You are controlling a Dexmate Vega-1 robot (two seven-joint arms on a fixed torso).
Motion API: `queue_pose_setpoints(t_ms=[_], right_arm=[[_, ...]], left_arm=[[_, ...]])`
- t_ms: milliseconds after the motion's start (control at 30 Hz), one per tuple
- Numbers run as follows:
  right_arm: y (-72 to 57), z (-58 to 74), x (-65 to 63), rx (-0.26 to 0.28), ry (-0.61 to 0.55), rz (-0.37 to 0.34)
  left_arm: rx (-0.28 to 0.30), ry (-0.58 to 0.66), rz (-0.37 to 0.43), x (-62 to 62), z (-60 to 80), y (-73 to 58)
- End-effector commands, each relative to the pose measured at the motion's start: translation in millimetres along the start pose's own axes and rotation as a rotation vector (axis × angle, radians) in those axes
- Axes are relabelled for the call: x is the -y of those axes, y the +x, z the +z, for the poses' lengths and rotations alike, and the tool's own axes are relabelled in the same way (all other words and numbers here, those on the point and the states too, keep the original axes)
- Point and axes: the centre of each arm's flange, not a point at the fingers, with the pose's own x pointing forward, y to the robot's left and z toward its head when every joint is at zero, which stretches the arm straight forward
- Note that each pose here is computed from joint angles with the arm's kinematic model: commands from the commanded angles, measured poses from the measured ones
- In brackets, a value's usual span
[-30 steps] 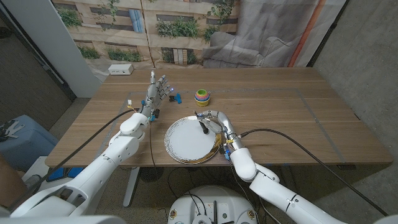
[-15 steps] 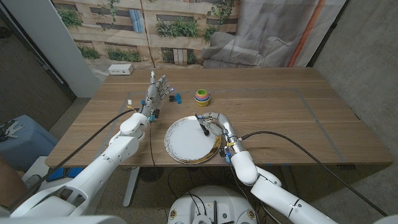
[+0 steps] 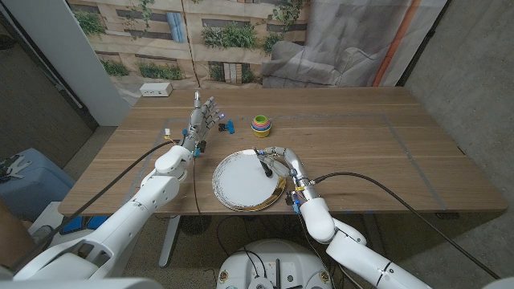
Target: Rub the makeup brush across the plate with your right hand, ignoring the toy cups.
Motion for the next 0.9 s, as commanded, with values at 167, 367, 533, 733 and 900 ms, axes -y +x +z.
queue_pose_setpoints(t_ms=[167, 367, 533, 733, 900], right_arm=[[-16.5, -2.1, 5.5, -0.034, -0.013, -0.013], [-20.7, -1.6, 7.3, -0.039, -0.019, -0.019], [-22.3, -0.2, 7.9, -0.042, -0.019, -0.028], [-23.3, 2.4, 7.8, -0.038, -0.025, -0.029], [-25.0, 5.1, 9.3, -0.043, -0.023, -0.040]], left_arm=[[0.000, 0.000, 0.000, 0.0, 0.0, 0.0], [0.000, 0.000, 0.001, 0.0, 0.0, 0.0], [0.000, 0.000, 0.002, 0.0, 0.0, 0.0], [0.000, 0.000, 0.002, -0.1, 0.0, 0.0], [0.000, 0.000, 0.002, -0.1, 0.0, 0.0]])
